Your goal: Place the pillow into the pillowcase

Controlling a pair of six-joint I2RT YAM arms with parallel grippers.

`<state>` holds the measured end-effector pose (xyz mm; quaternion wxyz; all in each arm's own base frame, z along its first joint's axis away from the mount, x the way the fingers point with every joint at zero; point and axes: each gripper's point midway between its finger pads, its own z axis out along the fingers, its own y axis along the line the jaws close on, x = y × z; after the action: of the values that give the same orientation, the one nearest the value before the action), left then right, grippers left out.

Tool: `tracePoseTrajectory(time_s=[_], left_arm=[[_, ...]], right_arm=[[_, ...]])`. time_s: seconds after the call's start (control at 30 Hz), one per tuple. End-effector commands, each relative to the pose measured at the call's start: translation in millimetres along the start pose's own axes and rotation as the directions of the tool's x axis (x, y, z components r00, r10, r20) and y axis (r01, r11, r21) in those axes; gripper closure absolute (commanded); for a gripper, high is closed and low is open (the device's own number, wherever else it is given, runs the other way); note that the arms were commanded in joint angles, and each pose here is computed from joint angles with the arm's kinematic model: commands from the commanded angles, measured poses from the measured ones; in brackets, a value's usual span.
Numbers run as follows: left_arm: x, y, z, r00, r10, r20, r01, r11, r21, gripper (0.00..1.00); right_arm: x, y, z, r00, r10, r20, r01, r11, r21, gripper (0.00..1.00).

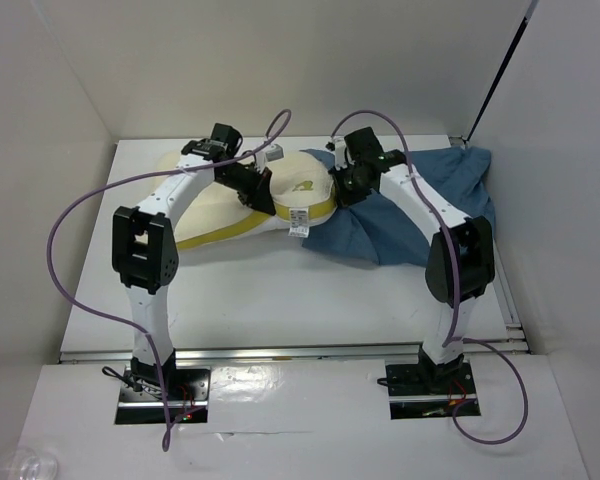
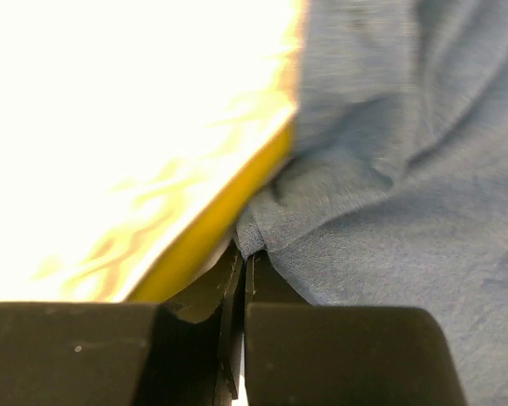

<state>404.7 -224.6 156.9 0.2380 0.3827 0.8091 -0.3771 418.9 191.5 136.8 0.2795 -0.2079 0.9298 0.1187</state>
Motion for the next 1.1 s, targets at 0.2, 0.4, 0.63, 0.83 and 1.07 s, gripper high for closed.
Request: tracePoseTrajectory(time_s=[0.2, 0.4, 0.63, 0.83, 1.07], left_arm=[[-0.7, 3.7, 22.0, 1.000, -0.023, -0.008, 0.023, 1.000, 0.002, 1.00], [1.7, 11.3, 27.3, 0.999, -0.028, -0.026, 0.027, 0.999, -0.042, 1.00], [3.3, 38.4, 26.9, 0.998, -0.064, -0.022, 0.057, 0.974, -0.220, 1.00], [8.3, 70.7, 21.3, 0.996, -0.091, -0.015, 0.073, 0.879, -0.471, 1.00], [1.7, 79.9, 28.9, 0.996, -0.082, -0.017, 0.059, 0.829, -0.557, 1.00]], right_arm=[[39.4, 35.5, -48.3, 0.983, -0.152, -0.104, 0.117, 0.952, -0.282, 1.00], [77.1, 15.6, -46.5, 0.969, -0.150, -0.195, 0.092, 0.955, -0.282, 1.00], [94.2, 0.7, -42.5, 0.961, -0.115, -0.251, 0.041, 0.958, -0.282, 1.00], [95.7, 15.5, -53.1, 0.959, -0.168, -0.229, 0.064, 0.914, -0.401, 1.00], [107.2, 24.1, -67.7, 0.951, -0.158, -0.264, 0.001, 0.859, -0.512, 1.00]])
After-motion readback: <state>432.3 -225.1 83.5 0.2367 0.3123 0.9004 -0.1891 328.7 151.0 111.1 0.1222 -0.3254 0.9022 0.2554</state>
